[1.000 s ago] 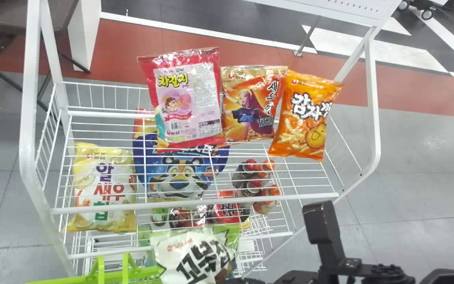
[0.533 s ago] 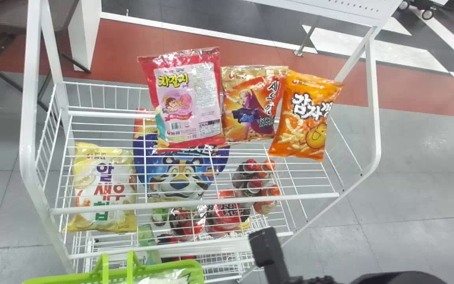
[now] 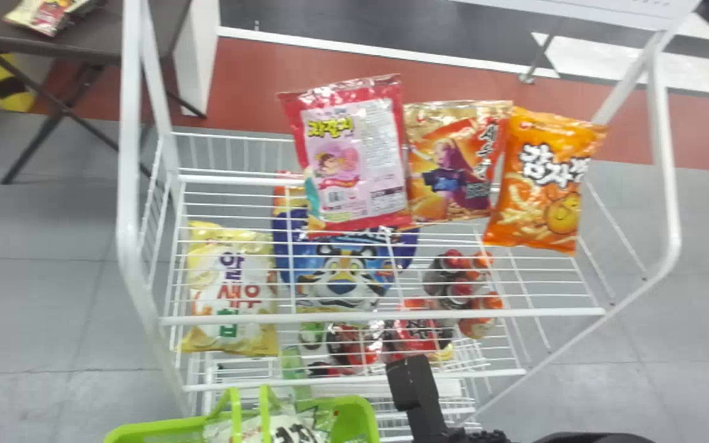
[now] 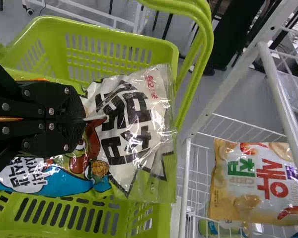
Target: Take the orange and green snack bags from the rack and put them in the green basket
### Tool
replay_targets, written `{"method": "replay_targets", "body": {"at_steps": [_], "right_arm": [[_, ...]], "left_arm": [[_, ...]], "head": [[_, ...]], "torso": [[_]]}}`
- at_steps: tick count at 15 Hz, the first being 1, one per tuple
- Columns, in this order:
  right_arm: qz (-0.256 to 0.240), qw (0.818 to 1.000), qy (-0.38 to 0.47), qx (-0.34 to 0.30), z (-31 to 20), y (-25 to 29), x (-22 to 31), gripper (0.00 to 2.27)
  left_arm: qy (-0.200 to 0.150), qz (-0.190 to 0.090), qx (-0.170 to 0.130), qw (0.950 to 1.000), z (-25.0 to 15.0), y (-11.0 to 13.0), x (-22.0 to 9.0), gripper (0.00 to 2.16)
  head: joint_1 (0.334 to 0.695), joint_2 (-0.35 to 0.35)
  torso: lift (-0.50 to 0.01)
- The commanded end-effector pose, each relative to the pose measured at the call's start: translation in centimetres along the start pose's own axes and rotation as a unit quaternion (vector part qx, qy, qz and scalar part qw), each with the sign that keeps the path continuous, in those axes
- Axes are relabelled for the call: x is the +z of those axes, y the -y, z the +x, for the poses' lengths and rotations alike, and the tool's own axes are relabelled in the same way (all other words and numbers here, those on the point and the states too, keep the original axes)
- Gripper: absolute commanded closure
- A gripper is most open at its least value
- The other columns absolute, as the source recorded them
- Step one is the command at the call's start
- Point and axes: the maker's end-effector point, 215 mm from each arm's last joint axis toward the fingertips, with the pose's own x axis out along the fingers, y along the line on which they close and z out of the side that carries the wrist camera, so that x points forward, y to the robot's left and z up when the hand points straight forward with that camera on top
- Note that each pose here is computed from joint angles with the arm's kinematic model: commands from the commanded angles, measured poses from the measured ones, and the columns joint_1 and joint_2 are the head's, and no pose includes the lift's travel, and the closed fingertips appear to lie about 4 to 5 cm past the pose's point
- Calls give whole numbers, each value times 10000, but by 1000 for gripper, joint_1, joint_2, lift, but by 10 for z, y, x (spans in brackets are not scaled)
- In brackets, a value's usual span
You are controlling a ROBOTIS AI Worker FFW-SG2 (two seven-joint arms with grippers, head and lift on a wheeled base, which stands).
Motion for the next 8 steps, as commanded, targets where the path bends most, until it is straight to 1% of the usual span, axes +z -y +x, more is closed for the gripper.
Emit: {"method": "replay_targets", "body": {"at_steps": [1,3,4,5,6,7,8], "right_arm": [[-22,9997,-255,-16,10,-3,-16,2246],[-35,9981,-591,-148,16,0,-36,2243],[-5,9974,-698,-173,19,2,-41,2071],[8,9963,-813,-273,19,8,-46,1538],[23,9956,-874,-334,19,11,-49,404],[0,9959,-823,-368,17,13,-45,-1],[-36,9964,-749,-397,14,14,-38,-1]], "left_arm": [[-2,-8,7,10000,0,0,-1,1997],[-32,10,-5,10000,3,1,-2,1997],[-44,15,-16,10000,4,2,-2,1997],[-47,16,-1,10000,4,1,-2,1997],[-44,8,-15,10000,4,2,-3,1997],[-38,16,-19,10000,4,2,-2,1997],[-40,9,-11,10000,3,1,-2,1997]], "head": [[695,-168],[695,-150],[695,-153],[695,-162],[695,-171],[695,-186],[695,-203]], "torso": [[0],[0],[0],[0],[0],[0],[0]]}}
